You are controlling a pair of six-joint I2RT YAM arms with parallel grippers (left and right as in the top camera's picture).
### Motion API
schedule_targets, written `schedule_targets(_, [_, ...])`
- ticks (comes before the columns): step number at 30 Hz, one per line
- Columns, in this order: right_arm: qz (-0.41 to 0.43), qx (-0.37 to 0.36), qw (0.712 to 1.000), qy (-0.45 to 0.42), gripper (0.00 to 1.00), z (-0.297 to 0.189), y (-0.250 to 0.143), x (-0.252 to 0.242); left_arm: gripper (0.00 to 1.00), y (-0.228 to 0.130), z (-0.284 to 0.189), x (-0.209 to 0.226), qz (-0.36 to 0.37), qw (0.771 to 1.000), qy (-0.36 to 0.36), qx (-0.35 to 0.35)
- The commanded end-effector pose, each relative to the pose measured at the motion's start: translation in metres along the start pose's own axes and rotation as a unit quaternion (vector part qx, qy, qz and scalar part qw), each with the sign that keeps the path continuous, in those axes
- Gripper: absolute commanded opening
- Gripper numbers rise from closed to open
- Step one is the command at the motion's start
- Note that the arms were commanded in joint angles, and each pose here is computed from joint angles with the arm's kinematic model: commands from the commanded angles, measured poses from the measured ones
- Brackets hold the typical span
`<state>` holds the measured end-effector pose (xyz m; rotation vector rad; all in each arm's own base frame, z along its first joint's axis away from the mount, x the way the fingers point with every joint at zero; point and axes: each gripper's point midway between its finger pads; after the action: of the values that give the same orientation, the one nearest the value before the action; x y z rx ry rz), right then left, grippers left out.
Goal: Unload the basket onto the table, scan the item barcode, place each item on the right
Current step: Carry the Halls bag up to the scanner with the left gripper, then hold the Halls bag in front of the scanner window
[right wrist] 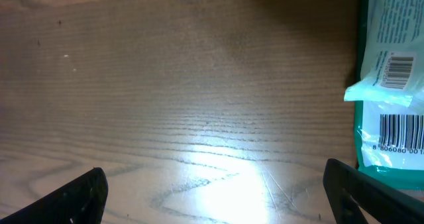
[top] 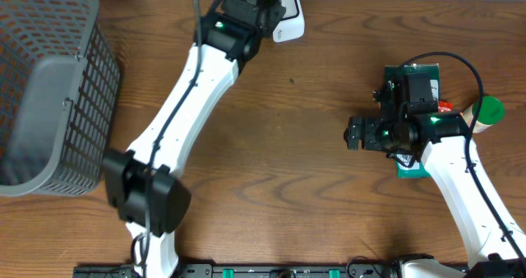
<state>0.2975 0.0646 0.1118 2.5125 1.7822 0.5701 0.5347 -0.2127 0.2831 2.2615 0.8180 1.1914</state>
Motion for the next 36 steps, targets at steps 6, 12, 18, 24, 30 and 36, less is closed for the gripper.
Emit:
schedule_targets(6, [-0.002, -0.006, 1.000, 0.002, 0.99, -0.003, 0.002, 0.004, 0.07, 0.000, 0.062, -0.010, 0.119, 0.992, 0.044, -0.010])
schedule_targets(12, [-0.002, -0.006, 1.000, 0.002, 0.99, -0.003, 0.002, 0.004, 0.07, 0.003, 0.098, -0.029, 0.200, 0.977, 0.060, -0.028])
schedule_targets(18, [-0.002, -0.006, 1.000, 0.002, 0.99, -0.003, 0.002, 0.004, 0.07, 0.021, 0.107, -0.028, 0.248, 0.962, 0.098, -0.062])
schedule_targets(24, [-0.002, -0.006, 1.000, 0.002, 0.99, -0.003, 0.002, 0.004, 0.07, 0.042, 0.104, -0.039, 0.248, 0.958, 0.075, -0.124])
schedule_targets(30, [-0.002, -0.006, 1.000, 0.002, 0.99, -0.003, 0.002, 0.004, 0.07, 0.035, 0.115, -0.055, 0.243, 0.960, 0.051, -0.130])
schedule_targets(36, [-0.002, -0.006, 1.000, 0.002, 0.99, -0.003, 0.002, 0.004, 0.07, 0.025, 0.127, -0.066, 0.247, 0.961, 0.041, -0.120])
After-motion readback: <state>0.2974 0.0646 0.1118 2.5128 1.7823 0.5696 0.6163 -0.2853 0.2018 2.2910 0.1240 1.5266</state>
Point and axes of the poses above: each gripper's point midway between its finger pads, its own z axis out along the fingers, its own x axis along the line the jaws close on, y = z × x, and after that the axes turned 15 degrees about z, right-handed
